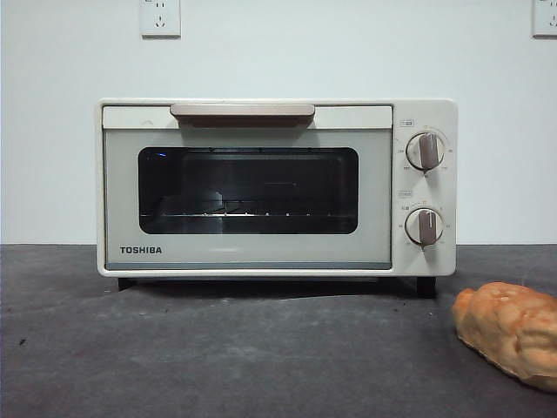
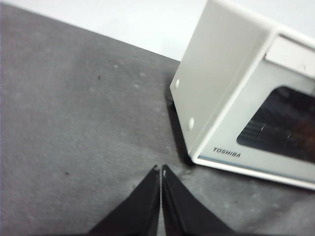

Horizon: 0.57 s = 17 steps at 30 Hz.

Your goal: The left arm flap open the oven, the right arm pick bread and place it into oven, the left arm flap close the oven

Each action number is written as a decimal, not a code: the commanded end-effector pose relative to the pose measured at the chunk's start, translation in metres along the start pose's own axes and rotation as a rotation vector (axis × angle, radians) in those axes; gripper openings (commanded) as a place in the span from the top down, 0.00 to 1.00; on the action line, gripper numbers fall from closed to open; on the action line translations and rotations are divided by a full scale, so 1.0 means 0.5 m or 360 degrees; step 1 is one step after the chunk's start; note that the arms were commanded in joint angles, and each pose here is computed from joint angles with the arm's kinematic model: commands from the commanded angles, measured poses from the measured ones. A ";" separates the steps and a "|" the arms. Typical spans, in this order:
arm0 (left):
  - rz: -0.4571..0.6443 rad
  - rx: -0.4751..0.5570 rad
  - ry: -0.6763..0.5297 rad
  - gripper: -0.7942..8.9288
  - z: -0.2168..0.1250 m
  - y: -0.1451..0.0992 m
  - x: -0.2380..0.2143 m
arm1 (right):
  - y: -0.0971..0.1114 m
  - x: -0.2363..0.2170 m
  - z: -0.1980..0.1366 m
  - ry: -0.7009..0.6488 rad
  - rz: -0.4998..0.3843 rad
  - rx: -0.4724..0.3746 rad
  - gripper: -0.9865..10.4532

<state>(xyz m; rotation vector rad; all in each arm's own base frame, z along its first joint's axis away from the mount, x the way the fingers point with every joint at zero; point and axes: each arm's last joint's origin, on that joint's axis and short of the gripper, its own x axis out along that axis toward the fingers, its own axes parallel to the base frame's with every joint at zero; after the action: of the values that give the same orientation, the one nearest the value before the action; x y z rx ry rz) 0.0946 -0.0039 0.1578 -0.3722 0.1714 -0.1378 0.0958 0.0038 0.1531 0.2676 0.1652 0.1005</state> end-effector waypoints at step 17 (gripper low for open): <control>-0.0039 -0.0075 -0.0090 0.90 0.158 -0.069 -0.050 | 0.054 -0.061 0.174 -0.0284 0.0119 0.0105 0.91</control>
<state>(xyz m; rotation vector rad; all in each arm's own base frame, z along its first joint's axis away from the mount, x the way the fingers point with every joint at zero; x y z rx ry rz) 0.0828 -0.0041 0.2378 -0.4676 0.1361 -0.1416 0.0799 0.0042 0.2405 0.3463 -0.0068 0.1413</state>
